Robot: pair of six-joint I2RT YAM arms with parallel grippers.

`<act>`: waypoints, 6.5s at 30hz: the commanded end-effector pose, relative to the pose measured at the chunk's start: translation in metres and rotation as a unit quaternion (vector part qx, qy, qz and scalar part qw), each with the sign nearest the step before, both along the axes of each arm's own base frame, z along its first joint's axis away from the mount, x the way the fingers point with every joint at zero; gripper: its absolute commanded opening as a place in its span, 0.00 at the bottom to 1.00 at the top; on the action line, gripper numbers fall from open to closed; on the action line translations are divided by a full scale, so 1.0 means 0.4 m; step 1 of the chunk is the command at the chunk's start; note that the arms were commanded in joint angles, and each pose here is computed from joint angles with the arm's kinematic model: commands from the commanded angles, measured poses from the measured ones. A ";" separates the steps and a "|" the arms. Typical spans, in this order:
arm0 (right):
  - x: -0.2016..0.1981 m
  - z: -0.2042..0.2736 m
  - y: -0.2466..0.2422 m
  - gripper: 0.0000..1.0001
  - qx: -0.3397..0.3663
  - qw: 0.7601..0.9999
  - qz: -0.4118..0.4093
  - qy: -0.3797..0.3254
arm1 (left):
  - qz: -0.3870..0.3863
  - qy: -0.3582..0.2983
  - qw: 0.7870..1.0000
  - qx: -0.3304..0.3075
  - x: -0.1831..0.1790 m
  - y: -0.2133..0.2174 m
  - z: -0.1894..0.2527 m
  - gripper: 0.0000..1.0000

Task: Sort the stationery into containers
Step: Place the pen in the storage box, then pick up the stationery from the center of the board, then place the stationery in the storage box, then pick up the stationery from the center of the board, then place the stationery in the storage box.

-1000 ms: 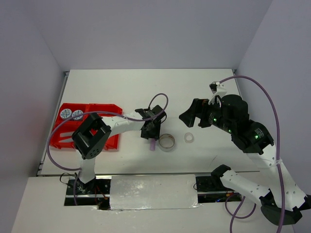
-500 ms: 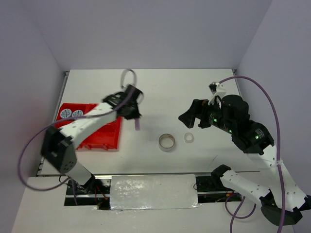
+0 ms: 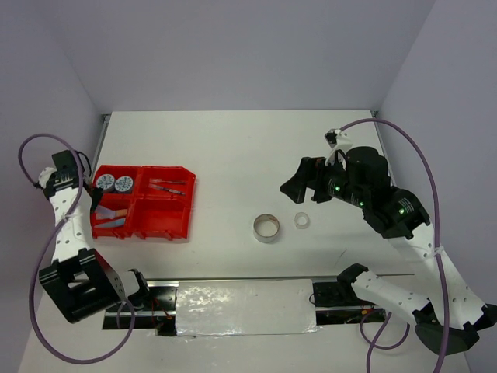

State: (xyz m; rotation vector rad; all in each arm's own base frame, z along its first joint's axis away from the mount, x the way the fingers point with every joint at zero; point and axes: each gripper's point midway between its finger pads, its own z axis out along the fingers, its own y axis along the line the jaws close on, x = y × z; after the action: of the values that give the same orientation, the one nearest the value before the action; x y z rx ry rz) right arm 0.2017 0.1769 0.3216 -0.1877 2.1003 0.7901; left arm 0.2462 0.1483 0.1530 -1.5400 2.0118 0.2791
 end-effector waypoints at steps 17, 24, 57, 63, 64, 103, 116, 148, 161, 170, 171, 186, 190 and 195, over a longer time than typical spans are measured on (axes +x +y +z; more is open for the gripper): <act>0.027 0.012 0.011 1.00 0.009 1.000 -0.005 -0.014 | -0.068 -0.048 0.997 -0.006 0.058 -0.020 0.027 0.99; 0.084 0.005 -0.128 1.00 -0.037 0.985 -0.166 0.002 | -0.461 -0.079 0.883 0.035 0.244 -0.694 0.170 0.99; 0.026 -0.030 -0.151 1.00 -0.034 0.988 -0.153 0.012 | -0.623 0.072 0.779 -0.001 0.050 -1.149 -0.134 0.00; 0.029 -0.053 -0.128 1.00 -0.025 0.990 -0.136 0.021 | -0.470 0.019 0.879 0.072 0.133 -0.823 0.134 0.00; 0.032 -0.050 -0.122 1.00 -0.019 0.991 -0.133 0.019 | -0.447 0.032 0.890 0.088 0.115 -0.743 0.132 0.00; 0.078 -0.053 -0.042 1.00 -0.009 0.997 -0.068 0.022 | -0.274 0.065 0.959 0.016 -0.012 -0.331 -0.096 0.82; 0.114 -0.151 -0.082 1.00 -0.056 0.988 -0.126 0.067 | -0.504 -0.087 0.859 0.013 0.127 -0.642 0.145 0.92; -0.046 -0.026 -0.384 1.00 -0.028 0.928 -0.370 -0.025 | -0.764 0.088 0.638 -0.022 0.062 -1.521 -0.341 0.60; -0.007 0.003 -0.343 1.00 -0.030 0.942 -0.333 -0.037 | -0.699 0.039 0.713 0.031 0.135 -1.414 -0.131 0.00; 0.042 -0.062 -0.251 1.00 -0.009 0.964 -0.264 -0.019 | -0.427 -0.021 0.900 0.084 0.173 -0.686 0.227 0.00; 0.047 -0.077 -0.238 1.00 -0.006 0.967 -0.254 -0.014 | -0.389 -0.008 0.917 0.082 0.165 -0.594 0.219 0.00; 0.134 -0.086 -0.100 1.00 0.023 0.988 -0.153 0.005 | -0.281 0.090 0.955 0.028 0.004 -0.283 -0.052 0.12; 0.142 -0.083 -0.093 1.00 0.018 0.989 -0.145 0.004 | -0.271 0.095 0.957 0.029 0.016 -0.262 -0.063 0.21; 0.145 -0.076 -0.093 1.00 0.016 0.990 -0.143 -0.001 | -0.276 0.107 0.955 0.023 0.014 -0.265 -0.083 0.50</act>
State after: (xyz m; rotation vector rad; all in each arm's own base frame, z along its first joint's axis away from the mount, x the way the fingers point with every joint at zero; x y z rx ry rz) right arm 0.2529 0.1343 0.2670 0.1745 2.1342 0.6179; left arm 0.2446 0.0416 0.1191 -0.9057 2.5002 0.2822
